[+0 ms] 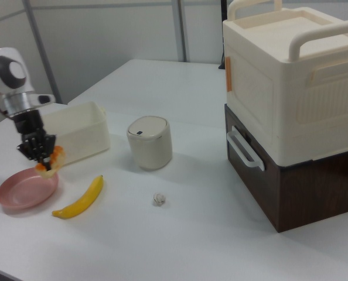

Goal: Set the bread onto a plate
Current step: 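Lift the bread roll and carry it over the pink plate, then lower the bread onto the plate and open the gripper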

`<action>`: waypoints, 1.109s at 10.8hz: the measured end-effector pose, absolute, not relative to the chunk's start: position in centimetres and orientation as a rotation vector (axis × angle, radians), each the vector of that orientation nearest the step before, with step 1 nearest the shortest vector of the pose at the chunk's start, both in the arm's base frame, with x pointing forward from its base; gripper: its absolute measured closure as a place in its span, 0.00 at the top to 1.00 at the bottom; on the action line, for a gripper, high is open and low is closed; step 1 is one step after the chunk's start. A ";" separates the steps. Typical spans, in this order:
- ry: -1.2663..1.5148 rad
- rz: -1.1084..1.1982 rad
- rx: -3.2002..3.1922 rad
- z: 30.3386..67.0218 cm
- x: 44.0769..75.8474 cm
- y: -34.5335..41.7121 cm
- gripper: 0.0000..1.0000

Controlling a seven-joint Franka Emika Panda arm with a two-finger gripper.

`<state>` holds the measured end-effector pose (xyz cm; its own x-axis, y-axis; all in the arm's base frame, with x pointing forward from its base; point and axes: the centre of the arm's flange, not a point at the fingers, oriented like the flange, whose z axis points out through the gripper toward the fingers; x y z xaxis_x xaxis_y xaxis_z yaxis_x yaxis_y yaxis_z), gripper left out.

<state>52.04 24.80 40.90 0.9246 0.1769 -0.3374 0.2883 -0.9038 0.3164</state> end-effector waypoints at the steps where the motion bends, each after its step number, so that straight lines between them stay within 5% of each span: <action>1: 0.341 -0.428 2.707 40.0 50.9 27.3 0.11; 6: 0.299 -0.474 2.676 35.9 49.3 31.0 0.15; 11: 0.229 -0.452 2.682 36.2 49.4 31.2 0.93; 12: 0.232 -0.451 2.682 36.2 49.3 31.4 1.00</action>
<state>49.33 31.37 36.19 0.9339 0.0939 -0.3449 0.2262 -0.9025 0.3665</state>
